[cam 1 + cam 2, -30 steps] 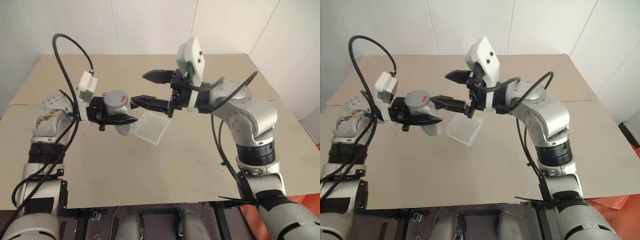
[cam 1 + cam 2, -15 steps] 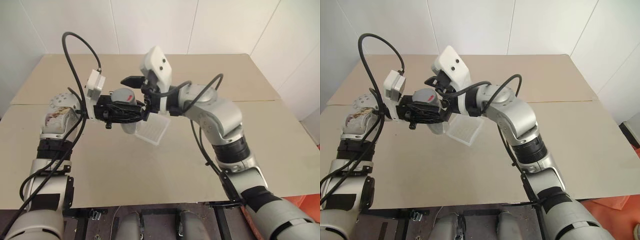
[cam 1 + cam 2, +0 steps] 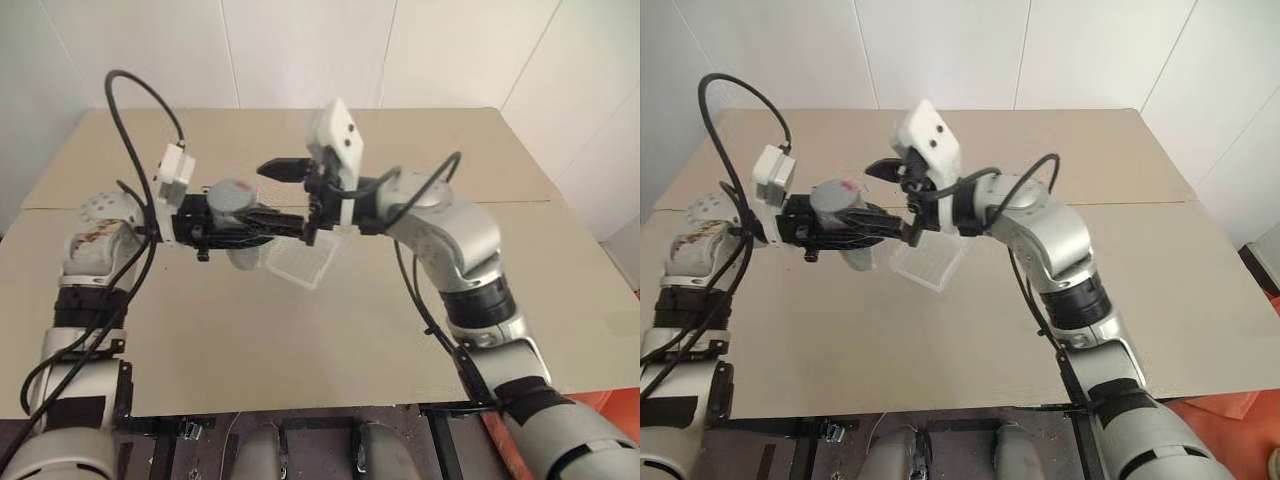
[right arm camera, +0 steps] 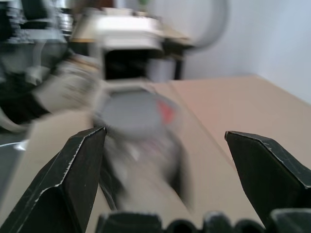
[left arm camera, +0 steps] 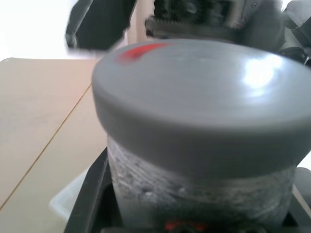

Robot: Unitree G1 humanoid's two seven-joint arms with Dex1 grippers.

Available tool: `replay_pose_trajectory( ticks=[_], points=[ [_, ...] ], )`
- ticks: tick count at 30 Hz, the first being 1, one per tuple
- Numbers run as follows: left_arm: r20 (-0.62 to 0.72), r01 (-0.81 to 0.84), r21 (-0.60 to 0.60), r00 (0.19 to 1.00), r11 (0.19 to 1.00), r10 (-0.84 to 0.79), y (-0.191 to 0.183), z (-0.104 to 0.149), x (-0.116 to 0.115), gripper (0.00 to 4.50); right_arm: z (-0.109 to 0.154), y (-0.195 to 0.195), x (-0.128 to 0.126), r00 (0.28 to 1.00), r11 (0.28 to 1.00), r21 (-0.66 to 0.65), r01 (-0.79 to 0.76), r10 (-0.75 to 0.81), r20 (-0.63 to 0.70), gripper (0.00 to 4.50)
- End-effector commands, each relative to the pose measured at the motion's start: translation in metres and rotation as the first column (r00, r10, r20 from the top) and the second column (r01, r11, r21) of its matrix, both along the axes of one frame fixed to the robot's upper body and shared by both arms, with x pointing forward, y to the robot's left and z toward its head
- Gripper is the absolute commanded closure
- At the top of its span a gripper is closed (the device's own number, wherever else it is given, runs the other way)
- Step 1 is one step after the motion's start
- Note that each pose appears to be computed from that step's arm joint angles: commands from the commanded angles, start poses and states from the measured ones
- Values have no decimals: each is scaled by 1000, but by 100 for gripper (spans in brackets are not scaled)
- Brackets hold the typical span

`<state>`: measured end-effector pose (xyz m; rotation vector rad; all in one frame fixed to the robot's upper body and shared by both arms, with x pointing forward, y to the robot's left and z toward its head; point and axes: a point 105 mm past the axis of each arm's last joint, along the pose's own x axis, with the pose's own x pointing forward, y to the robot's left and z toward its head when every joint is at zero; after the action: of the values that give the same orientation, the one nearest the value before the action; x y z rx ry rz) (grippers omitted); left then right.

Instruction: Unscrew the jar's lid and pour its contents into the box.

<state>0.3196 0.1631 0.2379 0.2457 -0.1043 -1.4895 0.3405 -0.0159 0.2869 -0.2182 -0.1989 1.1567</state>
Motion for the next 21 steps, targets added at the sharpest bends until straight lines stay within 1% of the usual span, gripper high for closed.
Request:
replay_pose_trajectory(
  ticks=[1, 7, 10, 12, 16, 21],
  points=[
    [60, 28, -12, 998, 1000, -28, 0, 15, -7, 256, 13, -10, -4, 999, 1000, 29, 12, -13, 50, 4],
    [62, 22, -22, 998, 1000, -21, -4, 14, -5, 256, 8, -1, -27, 992, 995, -18, -99, 100, 78, 4],
    [61, 16, -31, 998, 999, -14, -7, 14, -1, 256, 14, 6, -45, 979, 983, -19, -183, 184, 90, 4],
    [61, 18, -32, 998, 999, -16, -9, 13, 1, 256, 20, 14, -50, 975, 980, -5, -198, 198, 96, 4],
    [61, 34, -38, 998, 999, -32, -14, 13, 3, 256, 27, 32, -53, 973, 979, 17, -205, 202, 109, 4],
    [62, 44, -42, 997, 998, -41, -18, 13, 5, 256, 30, 54, -45, 980, 985, 23, -171, 167, 111, 4]
  ],
)
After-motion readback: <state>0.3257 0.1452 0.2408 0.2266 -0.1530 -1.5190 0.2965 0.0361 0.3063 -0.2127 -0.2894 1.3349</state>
